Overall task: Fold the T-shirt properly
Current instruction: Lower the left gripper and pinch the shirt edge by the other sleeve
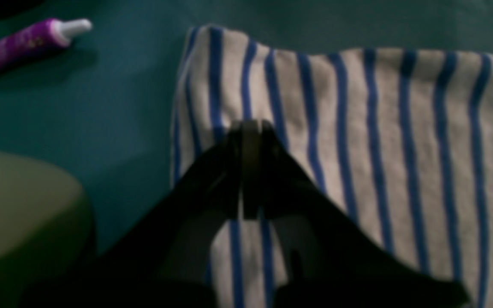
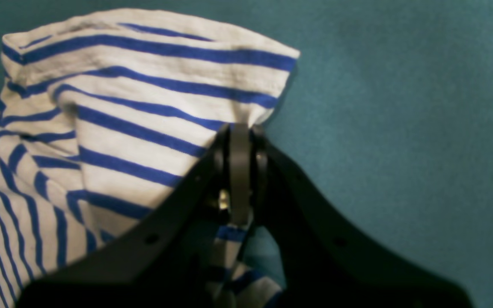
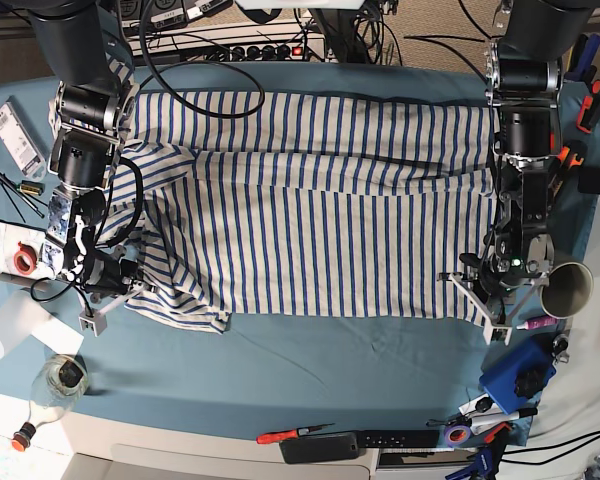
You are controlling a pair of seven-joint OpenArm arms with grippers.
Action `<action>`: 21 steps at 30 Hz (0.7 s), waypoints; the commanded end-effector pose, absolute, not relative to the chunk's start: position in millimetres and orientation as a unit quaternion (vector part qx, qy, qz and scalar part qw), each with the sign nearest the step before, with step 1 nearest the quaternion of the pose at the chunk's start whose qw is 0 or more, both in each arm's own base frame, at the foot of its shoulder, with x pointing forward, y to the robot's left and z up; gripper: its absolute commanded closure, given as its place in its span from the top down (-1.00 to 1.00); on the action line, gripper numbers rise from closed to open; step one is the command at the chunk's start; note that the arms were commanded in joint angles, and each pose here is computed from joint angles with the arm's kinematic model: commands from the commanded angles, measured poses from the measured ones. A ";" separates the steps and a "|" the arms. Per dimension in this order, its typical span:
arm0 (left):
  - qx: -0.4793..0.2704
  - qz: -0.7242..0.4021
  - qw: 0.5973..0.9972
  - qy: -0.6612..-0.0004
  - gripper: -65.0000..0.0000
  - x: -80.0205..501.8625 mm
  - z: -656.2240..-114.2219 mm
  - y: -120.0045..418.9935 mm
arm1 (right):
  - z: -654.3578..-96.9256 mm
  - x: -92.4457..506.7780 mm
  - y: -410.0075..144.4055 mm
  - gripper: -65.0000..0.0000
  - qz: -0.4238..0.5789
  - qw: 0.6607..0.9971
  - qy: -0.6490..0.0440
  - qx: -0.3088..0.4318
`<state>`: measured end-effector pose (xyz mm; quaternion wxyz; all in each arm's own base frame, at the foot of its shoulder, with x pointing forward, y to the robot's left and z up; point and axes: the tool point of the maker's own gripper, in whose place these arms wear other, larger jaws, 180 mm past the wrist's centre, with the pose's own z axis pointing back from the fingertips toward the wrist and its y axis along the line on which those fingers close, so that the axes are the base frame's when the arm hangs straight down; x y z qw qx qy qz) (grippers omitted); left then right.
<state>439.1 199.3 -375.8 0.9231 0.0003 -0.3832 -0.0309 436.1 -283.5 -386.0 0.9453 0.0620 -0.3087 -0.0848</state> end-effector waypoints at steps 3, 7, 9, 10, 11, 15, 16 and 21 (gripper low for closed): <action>0.001 -0.031 0.905 -0.423 -0.92 461.9 -343.7 200.9 | -369.7 445.5 -292.9 -1.00 -0.086 0.941 -0.325 0.052; 0.001 -0.031 0.904 -0.427 -0.33 464.9 -339.6 200.8 | -369.8 445.3 -292.9 -1.00 -0.085 0.941 -0.324 0.052; 0.001 -0.031 0.903 -0.428 -0.31 465.3 -339.1 200.9 | -369.9 445.3 -292.7 -1.00 -0.085 0.941 -0.324 0.052; 0.001 -0.031 0.903 -0.429 -0.31 465.6 -338.8 200.8 | -369.9 445.3 -292.7 -1.00 -0.085 0.941 -0.324 0.052; 0.002 -0.032 0.901 -0.433 -0.31 466.7 -337.4 201.1 | -370.0 445.2 -292.7 -1.00 -0.085 0.941 -0.324 0.053; 0.040 -0.049 0.890 -0.452 -0.31 472.1 -330.2 210.2 | -370.1 445.1 -292.6 -1.00 -0.085 0.941 -0.323 0.053; 0.050 -0.053 0.890 -0.450 -0.31 472.1 -330.1 212.7 | -370.2 445.0 -292.6 -1.00 -0.085 0.941 -0.323 0.053; 0.077 -0.071 0.887 -0.449 -0.31 472.9 -328.5 218.1 | -370.2 444.9 -292.6 -1.00 -0.085 0.941 -0.323 0.053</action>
